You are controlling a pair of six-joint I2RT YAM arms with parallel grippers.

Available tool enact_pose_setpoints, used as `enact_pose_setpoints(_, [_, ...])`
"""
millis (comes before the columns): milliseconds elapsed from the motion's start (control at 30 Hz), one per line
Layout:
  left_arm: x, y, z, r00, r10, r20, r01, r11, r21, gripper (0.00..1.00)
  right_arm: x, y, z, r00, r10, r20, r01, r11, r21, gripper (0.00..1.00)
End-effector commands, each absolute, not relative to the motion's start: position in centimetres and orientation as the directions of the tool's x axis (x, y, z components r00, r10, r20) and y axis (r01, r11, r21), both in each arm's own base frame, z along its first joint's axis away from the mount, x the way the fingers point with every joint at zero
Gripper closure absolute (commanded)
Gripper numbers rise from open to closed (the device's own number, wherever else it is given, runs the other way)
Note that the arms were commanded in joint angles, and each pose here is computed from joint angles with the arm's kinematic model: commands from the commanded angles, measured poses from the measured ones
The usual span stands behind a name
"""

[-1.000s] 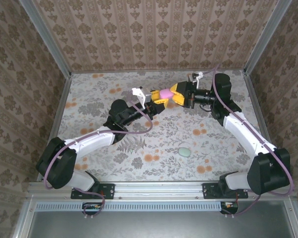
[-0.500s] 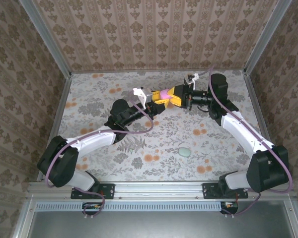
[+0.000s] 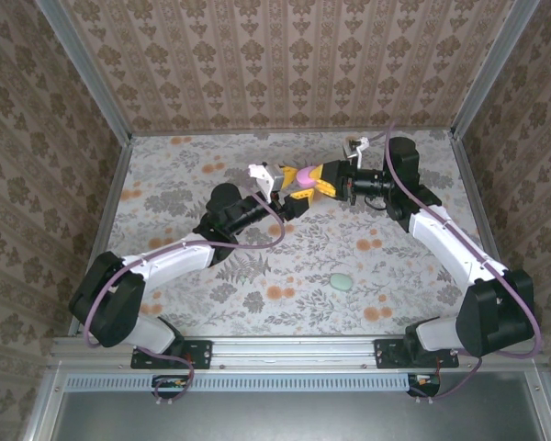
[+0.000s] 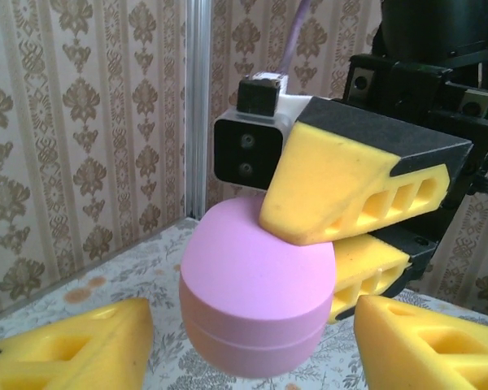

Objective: Insert the wireless bluetooth earbuds into the charging case

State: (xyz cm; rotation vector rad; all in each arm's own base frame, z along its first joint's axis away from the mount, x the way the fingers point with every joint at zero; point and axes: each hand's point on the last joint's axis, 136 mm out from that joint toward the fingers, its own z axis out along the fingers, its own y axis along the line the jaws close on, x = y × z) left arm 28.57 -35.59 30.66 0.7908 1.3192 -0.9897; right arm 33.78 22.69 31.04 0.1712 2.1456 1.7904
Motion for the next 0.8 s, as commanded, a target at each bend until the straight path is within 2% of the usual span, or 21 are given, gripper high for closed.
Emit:
enact_pose_setpoints(0, [28.4,-35.0,31.4,0.008,-0.117,-0.993,0.903,0.428,-0.043,0.28,34.4,21.7,31.1,-0.903,0.360,-0.236,-0.151,0.247,0.957,0.77])
enact_pose_setpoints(233, [28.9,-33.7,30.5,-0.002,-0.058,-0.998,0.862,0.505,-0.031,0.24,36.9,19.7,28.0,-0.838,0.481,-0.256,-0.098,0.328,0.939,0.77])
enact_pose_setpoints(400, [29.1,-32.0,30.3,-0.013,-0.030,-0.999,0.818,0.575,-0.028,0.24,38.6,17.8,23.7,-0.793,0.550,-0.261,-0.011,0.415,0.910,0.77])
enact_pose_setpoints(533, [28.6,-30.6,30.4,-0.021,-0.020,-1.000,0.793,0.609,-0.029,0.24,39.8,17.2,18.4,-0.806,0.547,-0.225,0.085,0.484,0.871,0.77])
enact_pose_setpoints(767, [27.6,-28.7,30.3,-0.074,-0.004,-0.997,0.765,0.641,-0.059,0.24,41.6,17.7,12.0,-0.845,0.514,-0.146,0.175,0.525,0.833,0.76])
